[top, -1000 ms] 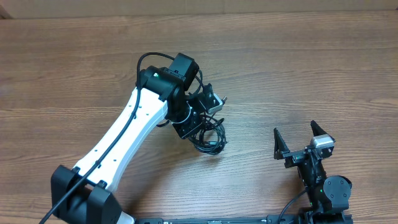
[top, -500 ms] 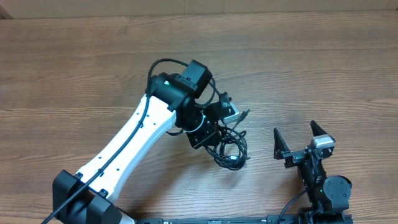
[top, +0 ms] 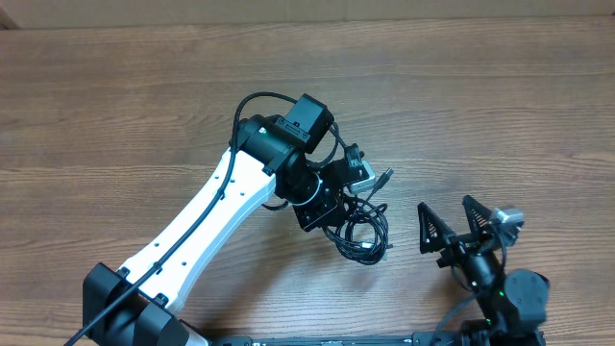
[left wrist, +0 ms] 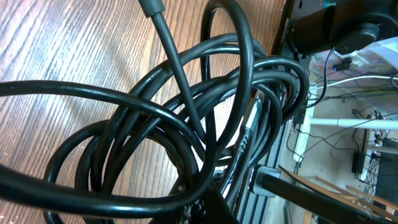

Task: Untangle cables
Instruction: 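Lift the cable bundle with the left gripper toward the right gripper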

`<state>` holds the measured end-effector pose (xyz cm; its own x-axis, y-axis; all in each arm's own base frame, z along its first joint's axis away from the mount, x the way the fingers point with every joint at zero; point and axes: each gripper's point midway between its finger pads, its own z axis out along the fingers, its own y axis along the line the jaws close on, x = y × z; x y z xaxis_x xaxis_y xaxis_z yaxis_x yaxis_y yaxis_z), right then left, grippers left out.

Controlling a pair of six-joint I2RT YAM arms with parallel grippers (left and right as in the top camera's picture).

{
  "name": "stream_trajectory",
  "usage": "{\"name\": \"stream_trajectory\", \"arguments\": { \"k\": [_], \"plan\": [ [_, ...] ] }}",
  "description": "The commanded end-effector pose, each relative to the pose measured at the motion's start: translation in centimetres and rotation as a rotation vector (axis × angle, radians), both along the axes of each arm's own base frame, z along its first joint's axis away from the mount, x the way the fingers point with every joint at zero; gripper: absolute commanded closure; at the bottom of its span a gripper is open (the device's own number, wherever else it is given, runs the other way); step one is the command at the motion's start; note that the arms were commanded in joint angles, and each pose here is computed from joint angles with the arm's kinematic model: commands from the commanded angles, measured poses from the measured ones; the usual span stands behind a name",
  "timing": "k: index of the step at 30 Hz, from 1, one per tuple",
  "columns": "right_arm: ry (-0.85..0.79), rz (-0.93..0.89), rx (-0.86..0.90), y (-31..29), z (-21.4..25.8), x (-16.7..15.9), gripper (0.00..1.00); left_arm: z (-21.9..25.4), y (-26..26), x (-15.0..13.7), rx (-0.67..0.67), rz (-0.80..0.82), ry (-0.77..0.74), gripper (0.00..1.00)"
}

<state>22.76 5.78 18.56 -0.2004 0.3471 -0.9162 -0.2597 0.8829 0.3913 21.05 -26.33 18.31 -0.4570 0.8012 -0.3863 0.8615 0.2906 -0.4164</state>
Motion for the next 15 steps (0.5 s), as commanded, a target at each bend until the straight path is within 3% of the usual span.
{"name": "stream_trajectory", "arguments": {
  "k": [1, 7, 15],
  "plan": [
    [-0.097, 0.021, -0.053, 0.2, 5.4, -1.5, 0.00, 2.1, -1.0, 0.0, -0.083, -0.003, -0.022, 0.96],
    [-0.038, 0.028, -0.076, 0.2, 9.3, -2.5, 0.00, 3.4, -2.7, 0.5, -0.193, -0.022, -0.038, 0.96],
    [0.215, 0.043, -0.102, 0.3, 11.1, -1.9, 0.00, 4.4, -3.6, 0.6, -0.269, -0.045, -0.045, 0.96]
  ]
}}
